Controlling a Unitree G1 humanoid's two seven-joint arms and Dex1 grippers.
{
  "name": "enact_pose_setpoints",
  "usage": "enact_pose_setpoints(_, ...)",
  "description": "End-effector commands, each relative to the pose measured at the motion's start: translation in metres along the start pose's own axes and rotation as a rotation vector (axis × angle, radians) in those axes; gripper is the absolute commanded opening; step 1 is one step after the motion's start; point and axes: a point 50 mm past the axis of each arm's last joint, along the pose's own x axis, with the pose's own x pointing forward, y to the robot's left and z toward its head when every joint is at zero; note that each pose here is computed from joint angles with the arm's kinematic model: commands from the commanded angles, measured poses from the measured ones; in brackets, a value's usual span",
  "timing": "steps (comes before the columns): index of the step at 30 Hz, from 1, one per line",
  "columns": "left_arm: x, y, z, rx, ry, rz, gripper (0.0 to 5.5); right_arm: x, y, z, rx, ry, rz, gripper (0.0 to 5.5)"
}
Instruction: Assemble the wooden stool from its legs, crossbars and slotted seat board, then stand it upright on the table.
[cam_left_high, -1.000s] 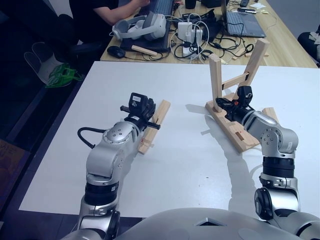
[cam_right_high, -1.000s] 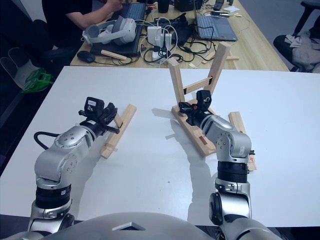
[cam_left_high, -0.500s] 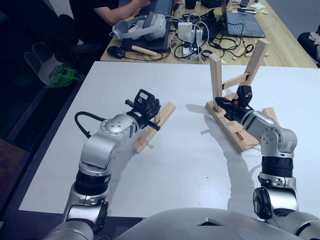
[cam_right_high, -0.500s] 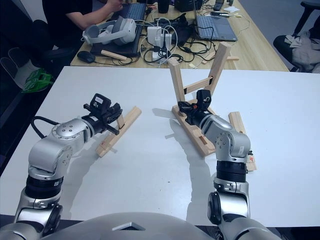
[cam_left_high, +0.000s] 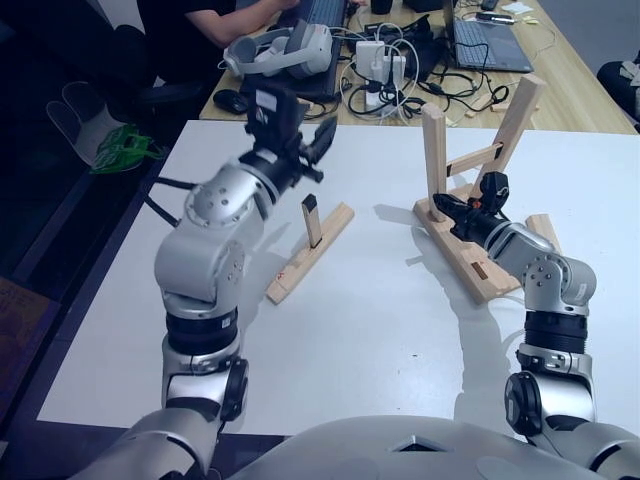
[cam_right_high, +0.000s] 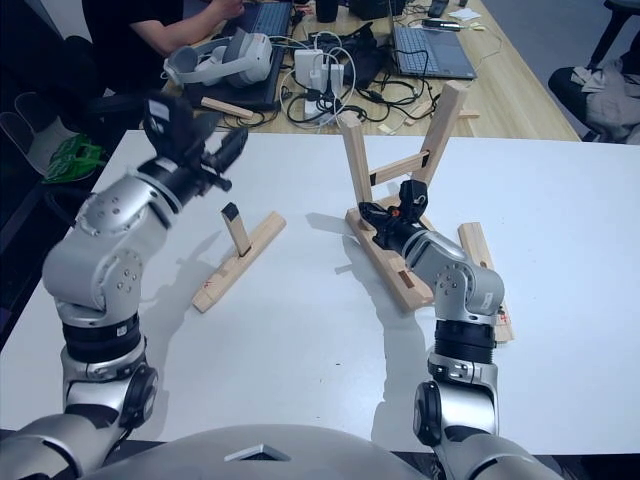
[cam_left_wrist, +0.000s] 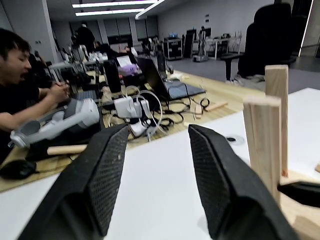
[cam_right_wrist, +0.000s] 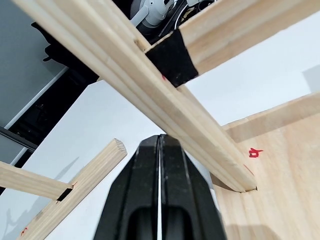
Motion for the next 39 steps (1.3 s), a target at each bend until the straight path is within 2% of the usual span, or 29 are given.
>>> enact_pose_setpoints(1, 0.003, 0.0, -0.003, -0.076, 0.009, 0.009, 2.19, 0.002, 0.002, 0.007, -0.024, -0.004, 0.007, 0.0)
enact_pose_setpoints(6, -0.015, -0.01, -0.118, -0.165, 0.504, 0.079, 2.19, 0.006, 0.007, 0.006, -0.089, 0.009, 0.014, 0.0)
enact_pose_setpoints(8, -0.015, -0.01, -0.136, -0.185, 0.574, 0.106, 2.02, 0.007, 0.008, 0.006, -0.108, 0.008, 0.013, 0.0)
enact_pose_setpoints(11, -0.01, -0.008, -0.134, -0.197, 0.577, 0.101, 1.6, 0.008, 0.008, 0.007, -0.113, 0.0, 0.009, 0.0)
enact_pose_setpoints(14, -0.01, -0.008, -0.122, -0.208, 0.521, 0.097, 1.6, 0.008, 0.007, 0.007, -0.105, -0.002, 0.012, 0.0)
enact_pose_setpoints(21, 0.01, 0.005, -0.039, -0.144, 0.216, 0.081, 1.6, 0.007, 0.003, 0.006, -0.068, -0.004, 0.005, 0.0)
enact_pose_setpoints(25, 0.032, 0.012, 0.001, -0.159, 0.063, 0.095, 1.6, 0.008, 0.003, 0.007, -0.066, -0.007, 0.006, 0.0)
enact_pose_setpoints(27, 0.038, 0.011, -0.014, -0.185, 0.094, 0.098, 1.6, 0.01, 0.005, 0.007, -0.077, -0.006, 0.01, 0.0)
enact_pose_setpoints(29, 0.033, 0.001, -0.064, -0.234, 0.239, 0.094, 1.6, 0.01, 0.007, 0.007, -0.096, -0.004, 0.013, 0.0)
enact_pose_setpoints(31, 0.015, -0.013, -0.12, -0.258, 0.414, 0.109, 1.6, 0.011, 0.009, 0.008, -0.102, -0.002, 0.018, 0.0)
enact_pose_setpoints(32, 0.01, -0.017, -0.132, -0.258, 0.45, 0.112, 1.6, 0.011, 0.01, 0.007, -0.102, 0.0, 0.02, 0.0)
enact_pose_setpoints(39, 0.016, -0.018, -0.136, -0.28, 0.465, 0.097, 1.6, 0.011, 0.009, 0.008, -0.098, -0.003, 0.014, 0.0)
